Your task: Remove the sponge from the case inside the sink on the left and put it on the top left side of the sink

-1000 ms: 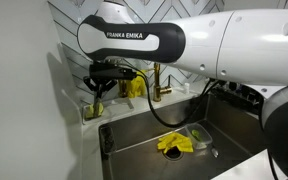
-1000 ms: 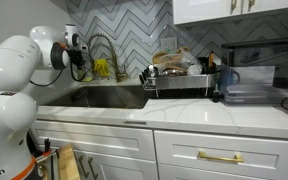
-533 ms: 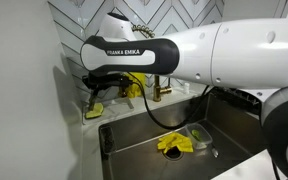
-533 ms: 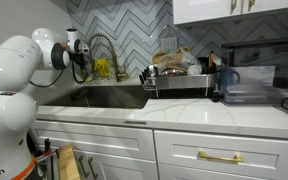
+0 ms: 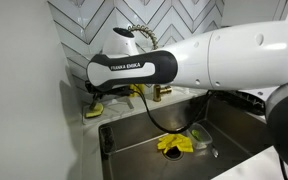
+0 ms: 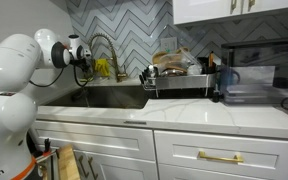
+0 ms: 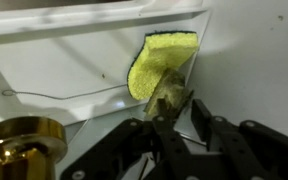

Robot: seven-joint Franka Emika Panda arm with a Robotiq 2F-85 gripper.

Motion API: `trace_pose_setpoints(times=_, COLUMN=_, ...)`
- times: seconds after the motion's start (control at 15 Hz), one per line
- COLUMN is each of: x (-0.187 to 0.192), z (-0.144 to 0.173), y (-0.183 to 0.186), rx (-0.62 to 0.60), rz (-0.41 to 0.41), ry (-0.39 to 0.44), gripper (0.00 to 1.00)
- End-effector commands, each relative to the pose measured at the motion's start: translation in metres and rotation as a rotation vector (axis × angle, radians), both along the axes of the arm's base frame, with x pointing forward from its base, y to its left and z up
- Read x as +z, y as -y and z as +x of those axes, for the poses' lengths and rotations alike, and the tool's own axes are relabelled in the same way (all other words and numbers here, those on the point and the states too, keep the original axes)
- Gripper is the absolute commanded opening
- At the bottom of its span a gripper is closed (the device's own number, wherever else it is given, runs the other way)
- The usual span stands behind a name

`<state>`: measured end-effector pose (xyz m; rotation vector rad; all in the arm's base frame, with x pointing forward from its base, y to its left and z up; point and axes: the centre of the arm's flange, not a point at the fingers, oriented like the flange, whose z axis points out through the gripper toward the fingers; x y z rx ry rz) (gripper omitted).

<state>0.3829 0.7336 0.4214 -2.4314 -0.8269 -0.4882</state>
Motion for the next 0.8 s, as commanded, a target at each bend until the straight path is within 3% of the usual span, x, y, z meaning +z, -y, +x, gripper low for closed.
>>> trace_pose_setpoints(times=0.0, x=0.001, z=-0.02, y=0.031, rx=-0.026, rz=-0.02, ry=-0.051, gripper=0.63)
trace_pose_setpoints(times=0.33, x=0.012, z=-0.028, y=0.03, rx=-0.061, rz=-0.048, ry=-0.156, gripper=1.0)
trace_pose_setpoints(times=0.53, x=0.02, z=-0.035, y=0.03, rx=-0.116, rz=-0.094, ry=-0.225, gripper=1.0)
trace_pose_setpoints(times=0.73, x=0.029, z=-0.047, y=0.038, rx=-0.22, rz=-0.233, ry=-0.262, gripper=1.0)
